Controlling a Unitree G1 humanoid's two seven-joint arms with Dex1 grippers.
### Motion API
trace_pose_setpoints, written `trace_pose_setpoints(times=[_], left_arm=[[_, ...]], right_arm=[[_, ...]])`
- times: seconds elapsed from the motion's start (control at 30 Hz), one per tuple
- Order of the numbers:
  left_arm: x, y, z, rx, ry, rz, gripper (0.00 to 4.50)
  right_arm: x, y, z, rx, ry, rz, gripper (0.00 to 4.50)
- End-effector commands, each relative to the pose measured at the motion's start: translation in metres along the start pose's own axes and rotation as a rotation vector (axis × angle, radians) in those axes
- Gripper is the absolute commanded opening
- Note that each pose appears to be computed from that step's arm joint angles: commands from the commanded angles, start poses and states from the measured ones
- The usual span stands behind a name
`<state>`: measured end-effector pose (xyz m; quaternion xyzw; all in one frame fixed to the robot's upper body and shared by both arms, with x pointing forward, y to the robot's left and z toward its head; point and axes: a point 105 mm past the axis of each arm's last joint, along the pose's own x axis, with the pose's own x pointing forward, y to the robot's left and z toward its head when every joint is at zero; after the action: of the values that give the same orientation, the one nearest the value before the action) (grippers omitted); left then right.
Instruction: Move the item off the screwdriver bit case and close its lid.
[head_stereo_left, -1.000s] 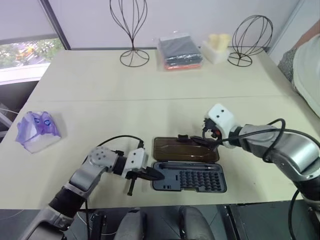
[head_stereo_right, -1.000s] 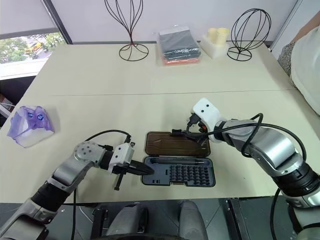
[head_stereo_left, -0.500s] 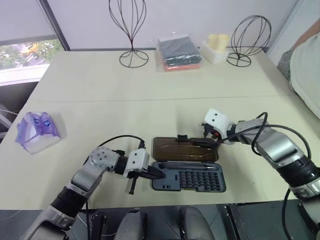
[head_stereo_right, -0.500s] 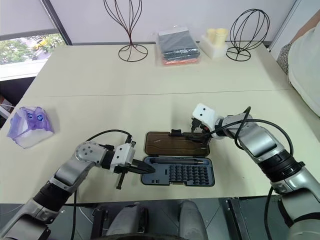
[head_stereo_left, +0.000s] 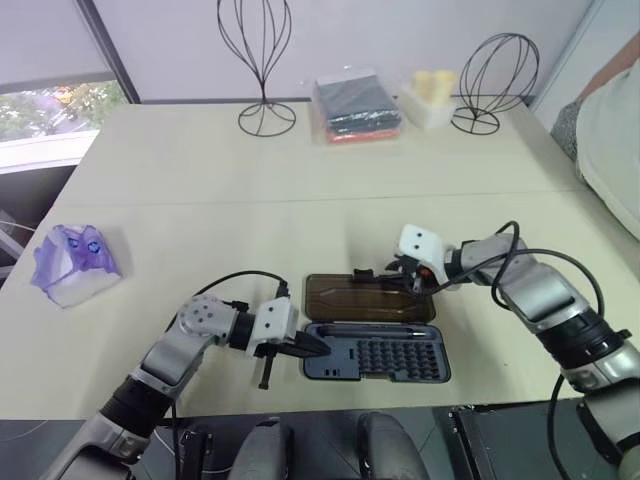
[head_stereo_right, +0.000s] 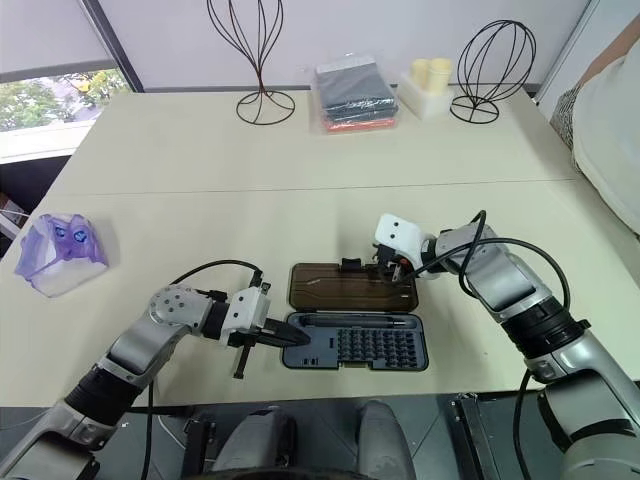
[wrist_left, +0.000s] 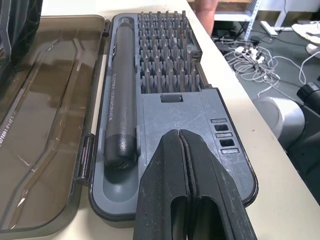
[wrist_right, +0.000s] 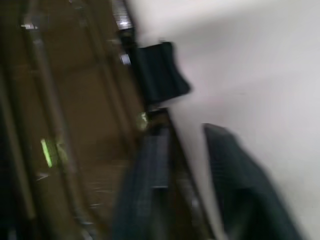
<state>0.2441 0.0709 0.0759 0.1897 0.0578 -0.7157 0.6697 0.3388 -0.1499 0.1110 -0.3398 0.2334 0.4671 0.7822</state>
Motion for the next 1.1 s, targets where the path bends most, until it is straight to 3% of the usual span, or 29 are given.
trace_pose_setpoints(times=[0.03, 0.2, 0.47, 0.73, 0.9, 1.1], left_arm=[[-0.001, -0.004, -0.012, -0.033, 0.049, 0.003, 0.0], [-0.002, -0.003, -0.012, -0.041, 0.048, 0.02, 0.0], [-0.022, 0.012, 0.007, -0.115, -0.018, 0.136, 0.0], [-0.054, 0.011, 0.027, -0.174, -0.023, 0.184, 0.0], [-0.08, 0.037, 0.042, -0.25, -0.09, 0.319, 0.0], [-0.109, 0.072, 0.038, -0.302, -0.103, 0.468, 0.0]], right_arm=[[0.001, -0.004, -0.014, 0.015, 0.058, -0.021, 0.11], [0.006, 0.0, -0.012, -0.031, 0.061, 0.001, 0.11], [-0.01, -0.019, 0.01, -0.291, 0.024, -0.224, 0.11], [-0.029, 0.003, 0.028, -0.467, 0.002, -0.348, 0.11], [-0.032, 0.016, 0.041, -0.514, -0.028, -0.391, 0.11], [-0.034, 0.019, 0.047, -0.555, -0.034, -0.416, 0.11]])
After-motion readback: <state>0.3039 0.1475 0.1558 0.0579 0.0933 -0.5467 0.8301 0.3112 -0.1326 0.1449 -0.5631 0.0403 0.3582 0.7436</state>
